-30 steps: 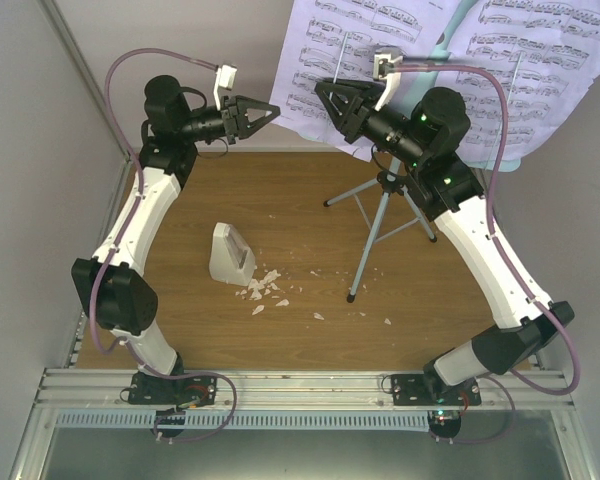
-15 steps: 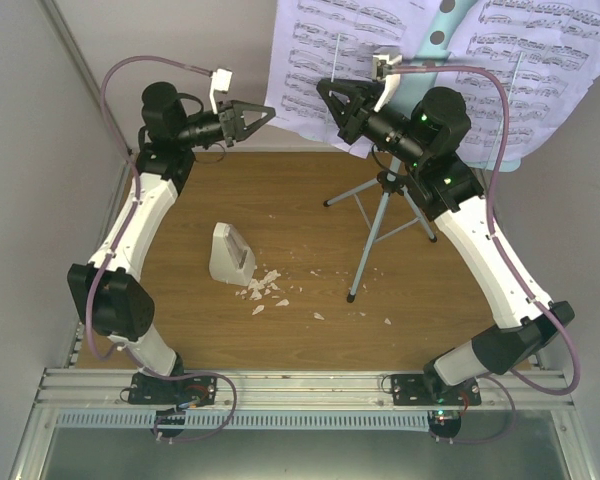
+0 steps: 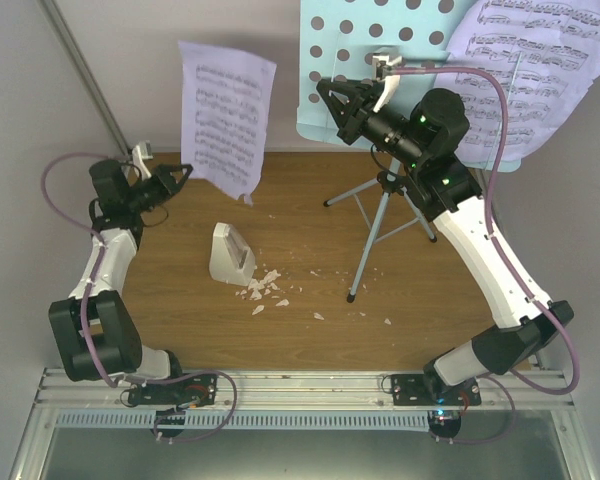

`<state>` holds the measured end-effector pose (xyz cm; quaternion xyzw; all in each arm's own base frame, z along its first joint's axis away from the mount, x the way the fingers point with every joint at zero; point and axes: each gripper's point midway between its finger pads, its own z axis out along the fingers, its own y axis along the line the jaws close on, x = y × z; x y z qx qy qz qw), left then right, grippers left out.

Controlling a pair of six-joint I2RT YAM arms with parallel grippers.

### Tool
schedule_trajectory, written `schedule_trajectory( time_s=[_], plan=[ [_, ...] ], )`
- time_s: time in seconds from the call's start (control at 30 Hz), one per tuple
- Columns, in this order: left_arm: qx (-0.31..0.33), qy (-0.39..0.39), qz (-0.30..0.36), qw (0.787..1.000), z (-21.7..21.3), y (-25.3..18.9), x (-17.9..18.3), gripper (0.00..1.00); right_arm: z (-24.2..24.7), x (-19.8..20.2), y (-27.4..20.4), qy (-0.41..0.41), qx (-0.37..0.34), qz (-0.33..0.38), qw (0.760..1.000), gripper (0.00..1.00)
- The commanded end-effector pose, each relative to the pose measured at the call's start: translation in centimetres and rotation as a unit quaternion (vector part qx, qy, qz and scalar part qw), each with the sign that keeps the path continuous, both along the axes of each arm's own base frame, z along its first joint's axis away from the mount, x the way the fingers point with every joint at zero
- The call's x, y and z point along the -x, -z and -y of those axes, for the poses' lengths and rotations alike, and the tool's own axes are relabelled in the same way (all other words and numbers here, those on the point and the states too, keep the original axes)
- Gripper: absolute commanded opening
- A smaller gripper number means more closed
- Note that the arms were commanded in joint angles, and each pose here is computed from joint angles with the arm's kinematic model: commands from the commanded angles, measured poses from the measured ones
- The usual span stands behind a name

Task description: Pack up the instrument practice props

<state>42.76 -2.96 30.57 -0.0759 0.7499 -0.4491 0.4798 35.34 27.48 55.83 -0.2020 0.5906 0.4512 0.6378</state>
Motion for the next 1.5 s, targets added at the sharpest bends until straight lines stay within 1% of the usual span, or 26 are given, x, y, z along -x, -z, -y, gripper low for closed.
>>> schedule_trajectory(
  time_s=[0.0, 0.27, 0.47, 0.7, 0.77, 0.83, 0.87, 0.9, 0.93, 0.97, 1.0, 1.07, 1.1, 1.13, 1.2, 1.3, 1.4, 1.47],
  plan=[
    [-0.025, -0.058, -0.041, 0.997, -1.7, 5.2, 0.5, 0.0, 0.3, -0.7, 0.7, 0.012, 0.0, -0.008, 1.0, 0.01],
    [-0.036, -0.103, -0.116, 0.987, -3.1, 13.7, 0.6, 0.0, 0.2, -0.3, 0.9, 0.004, 0.0, -0.009, 1.0, 0.0],
    [-0.049, -0.11, -0.166, 0.979, -3.6, 18.7, 0.7, 0.0, 0.1, -0.5, 1.4, 0.004, 0.0, -0.015, 1.0, 0.0],
    [-0.043, -0.11, -0.216, 0.969, -3.3, 23.9, 2.4, 0.0, 0.1, -0.4, 1.3, 0.0, -0.002, -0.015, 1.0, 0.01],
    [-0.043, -0.108, -0.224, 0.968, -3.3, 24.6, 2.6, 0.0, 0.0, -0.3, 1.3, -0.002, -0.003, -0.016, 1.0, 0.05],
    [-0.045, -0.105, -0.23, 0.966, -3.2, 25.2, 2.7, 0.0, 0.1, -0.3, 1.3, -0.002, -0.005, -0.016, 1.0, 0.13],
    [-0.045, -0.103, -0.233, 0.966, -3.1, 25.3, 2.8, 0.02, 0.1, -0.3, 1.3, -0.003, -0.005, -0.017, 1.0, 0.17],
    [-0.046, -0.104, -0.233, 0.966, -3.1, 25.4, 2.9, 0.08, 0.1, -0.2, 1.3, -0.003, -0.005, -0.016, 1.0, 0.24],
    [-0.047, -0.105, -0.233, 0.966, -3.2, 25.4, 3.0, 0.19, 0.1, -0.1, 1.3, -0.005, -0.005, -0.017, 1.0, 0.31],
    [-0.049, -0.107, -0.233, 0.965, -3.2, 25.4, 3.1, 0.29, 0.0, 0.2, 1.2, -0.011, -0.005, -0.016, 1.0, 0.41],
    [-0.051, -0.111, -0.232, 0.965, -3.3, 25.2, 3.2, 0.42, -0.1, 0.5, 1.0, -0.018, -0.005, -0.013, 1.0, 0.49],
    [-0.054, -0.118, -0.225, 0.966, -3.5, 24.7, 3.5, 0.65, -0.1, 1.7, 0.3, -0.036, -0.007, -0.001, 0.999, 0.62],
    [-0.056, -0.122, -0.221, 0.966, -3.6, 24.3, 3.6, 0.73, 0.0, 2.3, -0.1, -0.043, -0.009, 0.007, 0.999, 0.68],
    [-0.059, -0.129, -0.215, 0.966, -3.7, 23.8, 3.8, 0.79, 0.1, 2.8, -0.2, -0.047, -0.009, 0.01, 0.999, 0.74],
    [-0.065, -0.147, -0.205, 0.966, -4.2, 22.7, 4.1, 0.87, 0.3, 3.9, -0.2, -0.059, -0.005, 0.016, 0.998, 0.82],
    [-0.079, -0.178, -0.18, 0.964, -5.1, 20.3, 4.5, 0.98, 0.5, 5.3, -0.2, -0.074, 0.004, 0.023, 0.997, 0.89],
    [-0.092, -0.214, -0.159, 0.959, -6.1, 17.8, 5.1, 0.99, 0.6, 7.0, 0.1, -0.095, 0.02, 0.03, 0.995, 0.95],
    [-0.098, -0.235, -0.133, 0.958, -6.6, 15.4, 5.5, 0.99, 0.6, 8.3, 0.3, -0.114, 0.034, 0.041, 0.992, 0.98]
  ],
)
